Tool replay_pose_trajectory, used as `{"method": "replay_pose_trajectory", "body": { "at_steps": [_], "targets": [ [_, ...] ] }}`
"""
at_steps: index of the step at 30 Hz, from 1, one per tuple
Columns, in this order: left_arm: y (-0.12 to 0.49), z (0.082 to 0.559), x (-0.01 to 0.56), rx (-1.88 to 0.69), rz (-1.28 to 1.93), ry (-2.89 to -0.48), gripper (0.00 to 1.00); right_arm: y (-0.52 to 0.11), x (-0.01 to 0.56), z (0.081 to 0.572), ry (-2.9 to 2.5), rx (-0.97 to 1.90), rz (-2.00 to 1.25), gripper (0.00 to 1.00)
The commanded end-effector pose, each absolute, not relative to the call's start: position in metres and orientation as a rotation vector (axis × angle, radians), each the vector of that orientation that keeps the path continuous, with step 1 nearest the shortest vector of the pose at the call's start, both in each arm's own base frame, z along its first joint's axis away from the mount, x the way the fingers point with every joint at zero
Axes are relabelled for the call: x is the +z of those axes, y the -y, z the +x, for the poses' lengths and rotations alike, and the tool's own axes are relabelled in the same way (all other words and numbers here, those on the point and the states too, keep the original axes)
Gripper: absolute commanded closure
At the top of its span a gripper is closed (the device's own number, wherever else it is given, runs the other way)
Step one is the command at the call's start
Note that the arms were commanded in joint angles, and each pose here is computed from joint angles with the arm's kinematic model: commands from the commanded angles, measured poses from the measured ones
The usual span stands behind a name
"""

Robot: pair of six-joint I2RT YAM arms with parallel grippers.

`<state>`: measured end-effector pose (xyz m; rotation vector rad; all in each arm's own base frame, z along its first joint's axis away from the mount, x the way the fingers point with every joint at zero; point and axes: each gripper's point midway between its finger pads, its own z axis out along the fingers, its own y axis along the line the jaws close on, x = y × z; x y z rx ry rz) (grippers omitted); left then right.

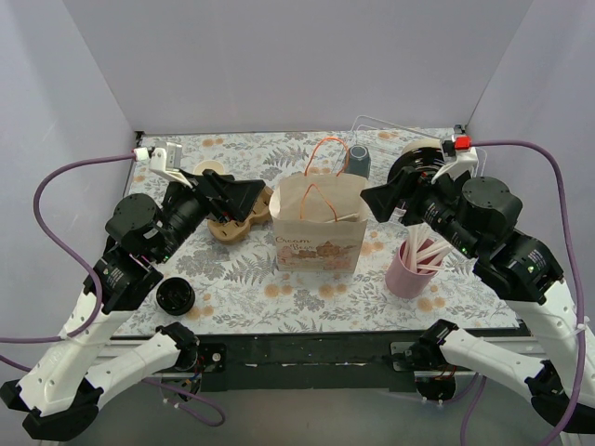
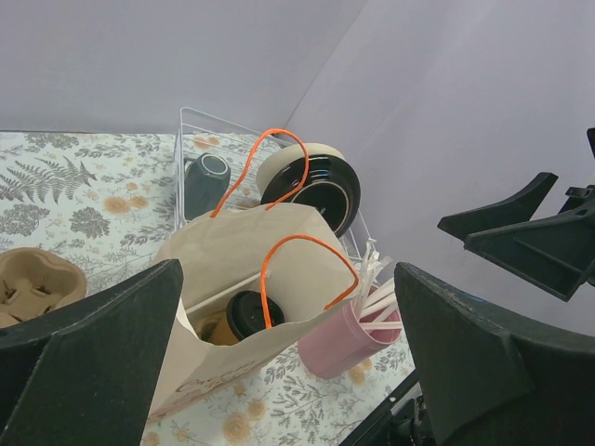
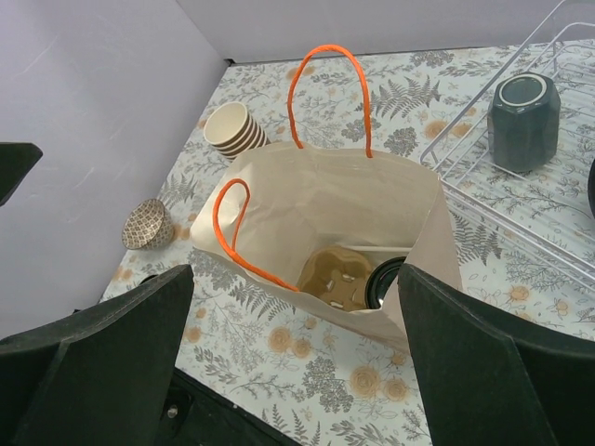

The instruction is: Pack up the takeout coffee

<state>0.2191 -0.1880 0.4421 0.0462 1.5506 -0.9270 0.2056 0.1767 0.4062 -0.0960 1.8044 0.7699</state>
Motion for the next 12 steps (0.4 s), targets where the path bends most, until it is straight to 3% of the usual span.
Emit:
{"method": "replay_pose_trajectory", "body": {
  "at_steps": [1,12],
  "targets": [
    [0.1833,0.2190,0.4434,-0.911,0.032,-1.545,0.02,-0.1741,0.4172,0.2073,-1.765,0.781,-0.064,0.01],
    [0.1832,0.2209,0.4444,-0.902,0.031,-1.545,0.02,-0.1765,0.4179,0.2092,-1.759,0.771,-0.091,0.02]
  ]
}}
